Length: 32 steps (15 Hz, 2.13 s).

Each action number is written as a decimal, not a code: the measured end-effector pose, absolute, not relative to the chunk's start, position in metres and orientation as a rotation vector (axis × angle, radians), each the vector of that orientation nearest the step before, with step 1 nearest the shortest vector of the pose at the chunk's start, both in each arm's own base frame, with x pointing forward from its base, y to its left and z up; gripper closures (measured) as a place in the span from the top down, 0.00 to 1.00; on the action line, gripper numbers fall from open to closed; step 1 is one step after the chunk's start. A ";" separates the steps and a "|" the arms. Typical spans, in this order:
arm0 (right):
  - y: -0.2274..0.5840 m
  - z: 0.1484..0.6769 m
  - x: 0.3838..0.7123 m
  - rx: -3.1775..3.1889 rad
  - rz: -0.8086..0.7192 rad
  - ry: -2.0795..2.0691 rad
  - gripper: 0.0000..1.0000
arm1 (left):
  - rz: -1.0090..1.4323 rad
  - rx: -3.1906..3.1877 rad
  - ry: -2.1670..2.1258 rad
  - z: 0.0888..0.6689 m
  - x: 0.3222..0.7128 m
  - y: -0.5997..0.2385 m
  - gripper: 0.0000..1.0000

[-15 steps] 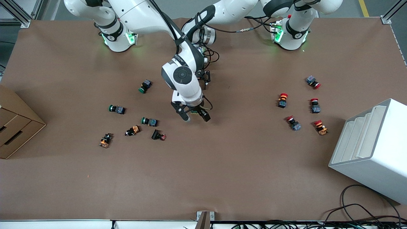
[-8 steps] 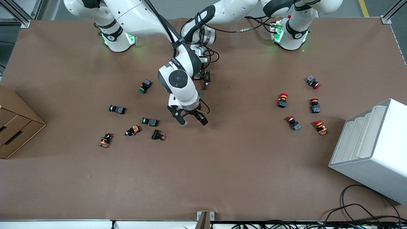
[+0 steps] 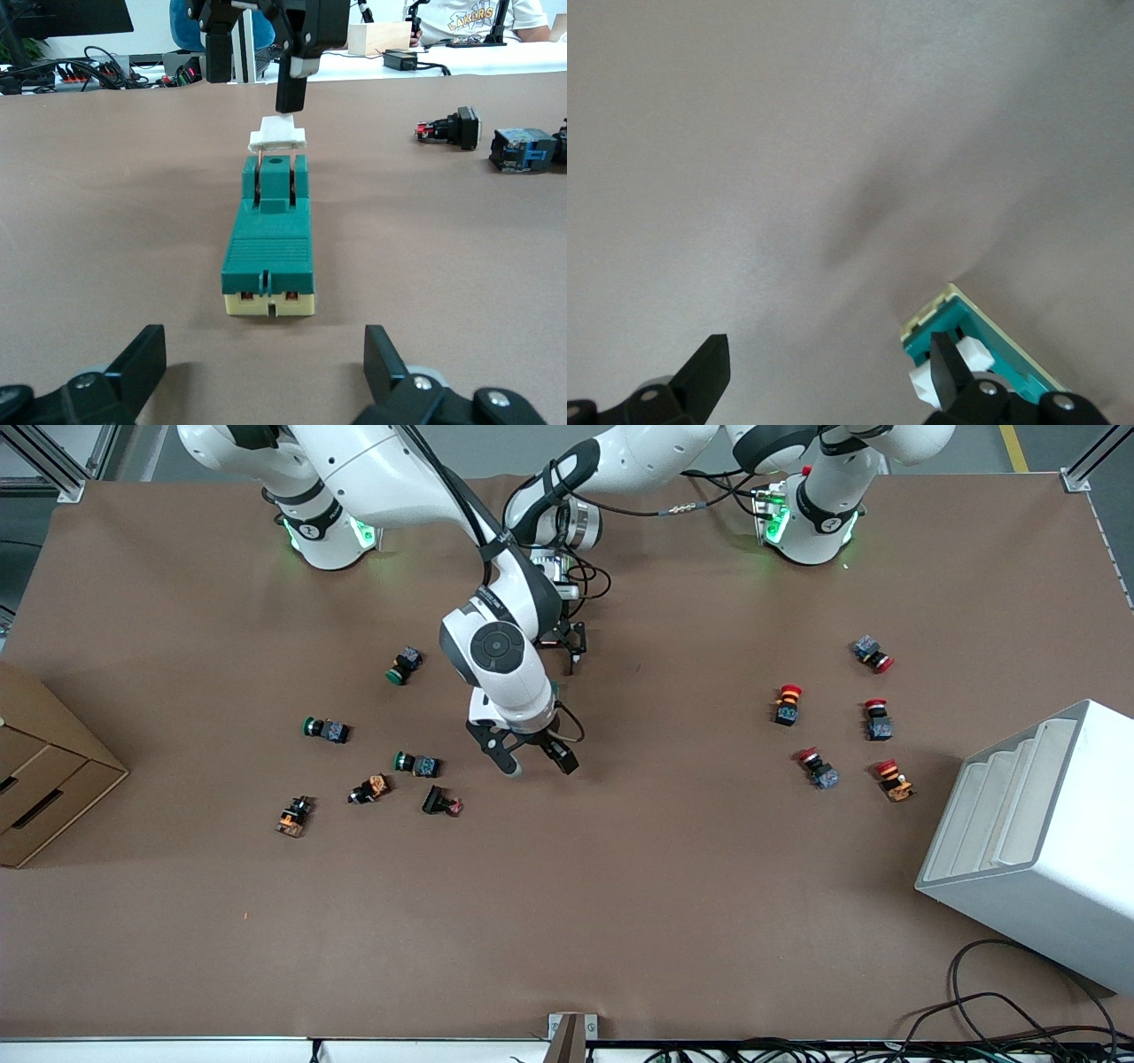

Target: Close load switch with both arms

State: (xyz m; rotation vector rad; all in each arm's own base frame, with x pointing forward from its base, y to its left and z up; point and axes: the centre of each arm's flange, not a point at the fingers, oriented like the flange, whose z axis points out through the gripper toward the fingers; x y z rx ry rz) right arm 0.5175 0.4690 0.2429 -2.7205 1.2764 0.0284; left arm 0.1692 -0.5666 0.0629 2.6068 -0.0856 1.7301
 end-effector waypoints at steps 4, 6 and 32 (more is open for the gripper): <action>0.478 0.261 0.518 -2.770 0.086 1.278 1.00 | 1.730 2.607 -0.085 0.063 0.169 -0.567 0.99; 0.481 0.259 0.515 -2.779 0.093 1.273 1.00 | 1.730 2.607 -0.085 0.063 0.169 -0.567 0.99; 0.415 0.269 0.587 -2.879 0.068 1.054 1.00 | 1.696 2.731 -0.003 0.085 0.183 -0.591 0.99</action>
